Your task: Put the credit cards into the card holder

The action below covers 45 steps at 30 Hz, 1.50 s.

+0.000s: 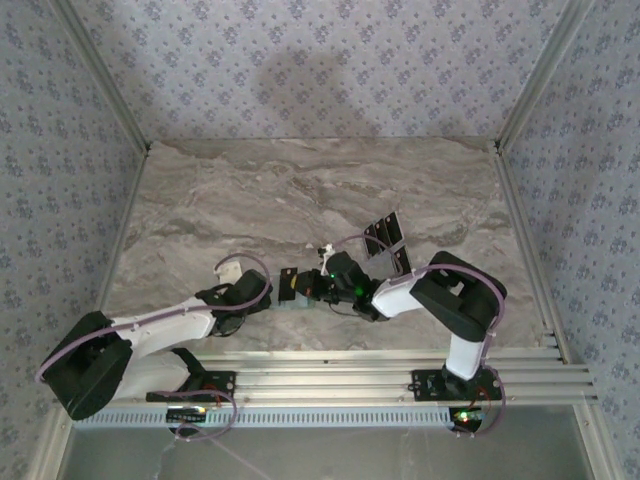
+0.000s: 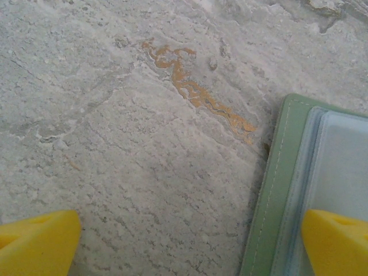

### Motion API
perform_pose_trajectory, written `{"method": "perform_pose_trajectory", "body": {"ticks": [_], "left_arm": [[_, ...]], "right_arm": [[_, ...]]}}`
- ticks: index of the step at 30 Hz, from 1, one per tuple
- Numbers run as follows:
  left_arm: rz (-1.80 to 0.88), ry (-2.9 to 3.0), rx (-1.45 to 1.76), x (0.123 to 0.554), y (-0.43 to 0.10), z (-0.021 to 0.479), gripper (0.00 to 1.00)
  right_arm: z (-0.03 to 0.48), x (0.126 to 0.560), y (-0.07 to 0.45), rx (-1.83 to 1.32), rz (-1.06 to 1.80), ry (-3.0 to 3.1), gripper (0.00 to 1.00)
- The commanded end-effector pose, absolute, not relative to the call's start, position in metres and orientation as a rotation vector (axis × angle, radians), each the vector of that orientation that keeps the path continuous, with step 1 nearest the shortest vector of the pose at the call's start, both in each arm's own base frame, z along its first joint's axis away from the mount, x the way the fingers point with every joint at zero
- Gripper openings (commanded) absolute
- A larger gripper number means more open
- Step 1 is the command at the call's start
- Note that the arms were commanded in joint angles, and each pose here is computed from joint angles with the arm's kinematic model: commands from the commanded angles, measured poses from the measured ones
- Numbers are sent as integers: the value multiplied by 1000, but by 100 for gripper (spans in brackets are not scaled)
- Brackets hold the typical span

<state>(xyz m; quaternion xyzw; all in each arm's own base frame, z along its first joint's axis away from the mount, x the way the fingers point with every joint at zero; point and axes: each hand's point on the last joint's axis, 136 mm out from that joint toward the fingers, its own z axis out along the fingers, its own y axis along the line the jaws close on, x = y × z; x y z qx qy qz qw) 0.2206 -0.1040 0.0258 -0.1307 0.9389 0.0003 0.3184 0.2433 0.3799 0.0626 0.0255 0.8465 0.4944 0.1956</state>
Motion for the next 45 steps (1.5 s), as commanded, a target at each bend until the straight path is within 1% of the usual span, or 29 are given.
{"method": "perform_pose_trajectory", "body": {"ticks": [1,25,45], "left_arm": [[53,2532,-315,206,-95,14,98],[62,2535,-310,205,-94,13,98],[63,2533,-309,206,-94,14,98]], "right_arm": [[56,248,380,131,1382,2355,0],[41,237,371,117,1415,2394,0],[29,239,369,117,1434,2429,0]]}}
